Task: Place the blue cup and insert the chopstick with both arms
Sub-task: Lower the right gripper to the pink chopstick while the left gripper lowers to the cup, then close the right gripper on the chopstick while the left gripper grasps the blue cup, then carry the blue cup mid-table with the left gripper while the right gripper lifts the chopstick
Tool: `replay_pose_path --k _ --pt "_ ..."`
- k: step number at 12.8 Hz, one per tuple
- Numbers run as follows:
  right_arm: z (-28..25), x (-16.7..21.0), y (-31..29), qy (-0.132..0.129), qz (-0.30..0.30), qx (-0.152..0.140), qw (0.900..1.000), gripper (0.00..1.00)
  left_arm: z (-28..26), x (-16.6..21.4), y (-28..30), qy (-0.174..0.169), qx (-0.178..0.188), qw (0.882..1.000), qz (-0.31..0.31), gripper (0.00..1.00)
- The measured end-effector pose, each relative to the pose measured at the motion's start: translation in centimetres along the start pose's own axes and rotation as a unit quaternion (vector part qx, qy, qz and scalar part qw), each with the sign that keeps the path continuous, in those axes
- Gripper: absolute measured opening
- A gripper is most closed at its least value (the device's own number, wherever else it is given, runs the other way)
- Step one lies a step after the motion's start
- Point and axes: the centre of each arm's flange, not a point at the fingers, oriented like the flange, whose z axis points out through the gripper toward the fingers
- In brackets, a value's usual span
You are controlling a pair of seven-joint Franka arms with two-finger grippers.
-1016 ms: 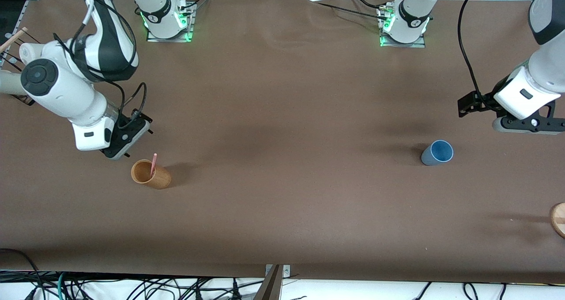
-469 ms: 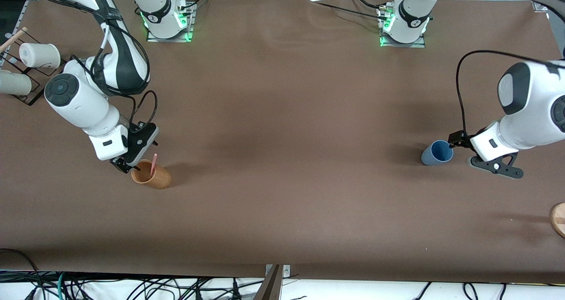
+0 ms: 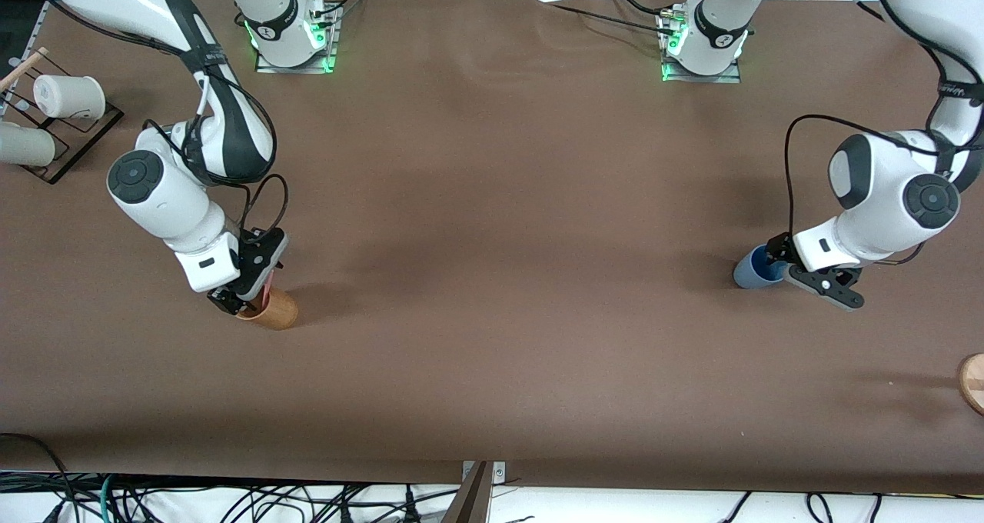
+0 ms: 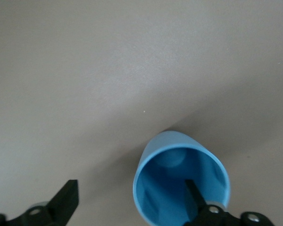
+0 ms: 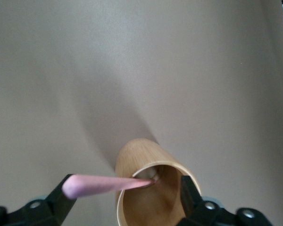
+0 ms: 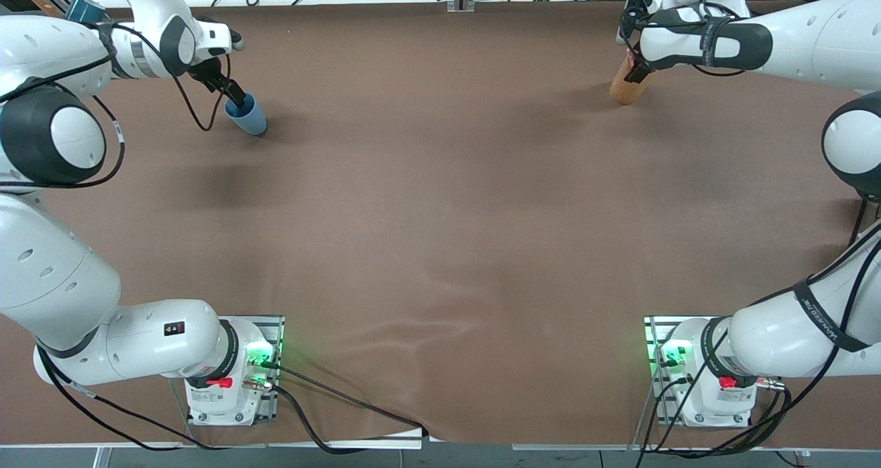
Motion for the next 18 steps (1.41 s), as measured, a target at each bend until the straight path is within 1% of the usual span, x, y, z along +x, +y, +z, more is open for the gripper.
replay_pose_path --k 1,2,3,4,5,7,8,9,10,11,12,13,14,15,16,18 --pt "0.2 0.0 0.0 0.000 0.000 0.000 1.000 0.90 0.9 0.0 0.0 -0.001 -0.002 1.000 0.006 0.96" --pt "0.1 0.0 0.0 0.000 -0.001 -0.001 1.000 0.83 1.4 0.0 0.0 -0.003 -0.004 1.000 0.009 0.89" --pt "0.1 0.0 0.1 0.001 -0.001 -0.002 1.000 0.75 1.7 -0.2 -0.1 -0.005 -0.006 1.000 0.013 0.76" --pt "0.0 0.1 0.2 0.001 -0.001 -0.003 1.000 0.74 2.0 -0.5 -0.5 -0.006 -0.007 1.000 0.015 0.66" --pt "-0.1 0.1 0.3 0.002 -0.001 -0.004 1.000 0.69 2.2 -0.8 -0.8 -0.007 -0.009 1.000 0.016 0.54" --pt "-0.3 0.2 0.4 0.002 -0.001 -0.006 1.000 0.64 2.5 -0.9 -1.2 -0.008 -0.010 1.000 0.017 0.30" --pt "-0.3 0.2 0.4 0.002 -0.001 -0.006 1.000 0.64 2.5 -0.8 -1.2 -0.008 -0.010 1.000 0.019 0.21" --pt "-0.4 0.2 0.4 0.003 -0.001 -0.007 1.000 0.58 2.4 -0.6 -0.9 -0.012 -0.014 1.000 0.022 0.10" --pt "-0.5 0.2 0.5 0.003 -0.001 -0.008 1.000 0.57 2.1 -0.2 -0.6 -0.018 -0.020 0.999 0.025 0.08" --pt "-0.5 0.2 0.5 0.003 -0.001 -0.008 1.000 0.48 1.7 0.4 -0.1 -0.024 -0.026 0.999 0.031 0.05" --pt "-0.5 0.2 0.5 0.003 -0.001 -0.008 1.000 0.42 0.8 1.4 0.6 -0.028 -0.034 0.998 0.041 0.05" --pt "-0.5 0.2 0.5 0.003 -0.001 -0.008 1.000 0.42 -0.5 3.0 1.7 -0.032 -0.042 0.997 0.051 0.05" --pt "-0.5 0.2 0.5 0.003 -0.001 -0.008 1.000 0.32 -2.0 4.6 3.1 -0.034 -0.051 0.997 0.052 0.05" --pt "-0.5 0.2 0.5 0.003 -0.001 -0.008 1.000 0.27 -3.4 6.2 5.0 -0.038 -0.059 0.997 0.033 0.05" --pt "-0.5 0.2 0.5 0.003 -0.001 -0.008 1.000 0.26 -4.5 7.8 7.6 -0.040 -0.066 0.997 0.006 0.05" --pt "-0.8 0.3 0.6 0.004 -0.002 -0.010 1.000 0.12 -6.3 11.0 14.5 -0.038 -0.079 0.994 -0.070 0.05"
